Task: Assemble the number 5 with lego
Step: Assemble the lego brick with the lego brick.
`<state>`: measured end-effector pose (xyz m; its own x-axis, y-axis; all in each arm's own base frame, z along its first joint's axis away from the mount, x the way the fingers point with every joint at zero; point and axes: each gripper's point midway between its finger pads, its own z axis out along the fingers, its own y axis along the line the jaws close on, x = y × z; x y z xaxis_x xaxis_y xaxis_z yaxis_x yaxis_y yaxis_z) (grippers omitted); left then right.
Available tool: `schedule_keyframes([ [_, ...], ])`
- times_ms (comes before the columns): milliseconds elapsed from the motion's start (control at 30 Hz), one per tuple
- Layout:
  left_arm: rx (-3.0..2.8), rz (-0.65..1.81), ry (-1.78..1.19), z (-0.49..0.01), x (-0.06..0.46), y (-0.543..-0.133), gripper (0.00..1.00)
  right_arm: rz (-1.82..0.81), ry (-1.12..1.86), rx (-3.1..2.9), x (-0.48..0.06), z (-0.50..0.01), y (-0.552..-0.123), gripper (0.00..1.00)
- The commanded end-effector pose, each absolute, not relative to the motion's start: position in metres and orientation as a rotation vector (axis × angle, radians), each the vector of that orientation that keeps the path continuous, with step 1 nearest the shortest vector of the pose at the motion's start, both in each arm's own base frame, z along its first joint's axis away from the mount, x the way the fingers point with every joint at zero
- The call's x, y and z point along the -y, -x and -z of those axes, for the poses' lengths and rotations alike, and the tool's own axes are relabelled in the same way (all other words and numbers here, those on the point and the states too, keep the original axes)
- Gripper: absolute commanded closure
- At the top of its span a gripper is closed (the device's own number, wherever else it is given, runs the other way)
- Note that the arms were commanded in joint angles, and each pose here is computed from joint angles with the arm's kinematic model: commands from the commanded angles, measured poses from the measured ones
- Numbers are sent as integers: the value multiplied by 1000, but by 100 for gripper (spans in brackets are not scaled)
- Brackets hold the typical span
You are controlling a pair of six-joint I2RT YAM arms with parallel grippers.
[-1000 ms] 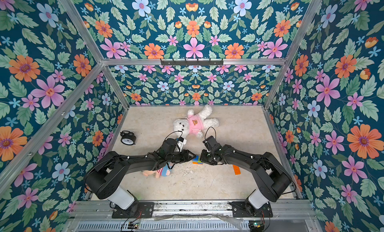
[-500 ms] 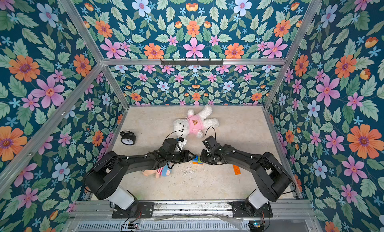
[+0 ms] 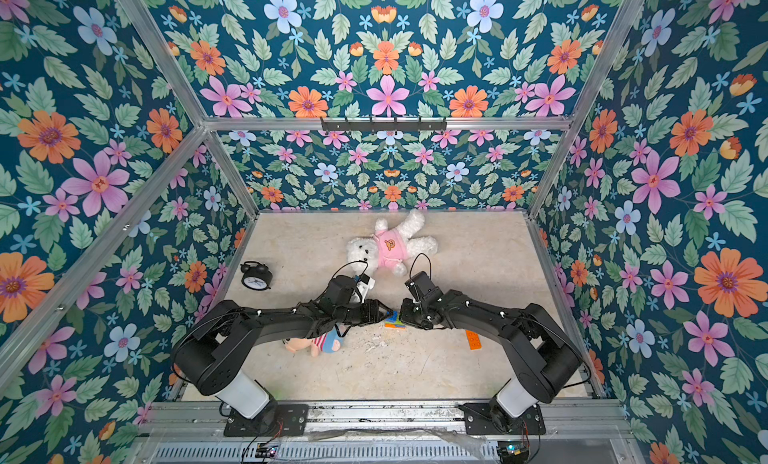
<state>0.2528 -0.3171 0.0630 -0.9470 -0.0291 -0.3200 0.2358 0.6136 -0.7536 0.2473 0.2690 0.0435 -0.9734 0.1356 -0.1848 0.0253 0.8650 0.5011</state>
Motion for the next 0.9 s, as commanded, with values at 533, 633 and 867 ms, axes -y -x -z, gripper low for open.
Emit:
schedule_keyframes([
  [533, -2540, 1119, -88, -59, 299, -259, 55, -552, -182, -2920, -237, -23, -229, 76],
  [633, -2543, 1155, -96, -58, 306, -260, 51, -560, -178, -2915, -238, -25, -230, 76],
  [867, -2560, 1154, -99, -52, 309, -262, 55, -570, -176, -2919, -239, -23, -228, 76],
])
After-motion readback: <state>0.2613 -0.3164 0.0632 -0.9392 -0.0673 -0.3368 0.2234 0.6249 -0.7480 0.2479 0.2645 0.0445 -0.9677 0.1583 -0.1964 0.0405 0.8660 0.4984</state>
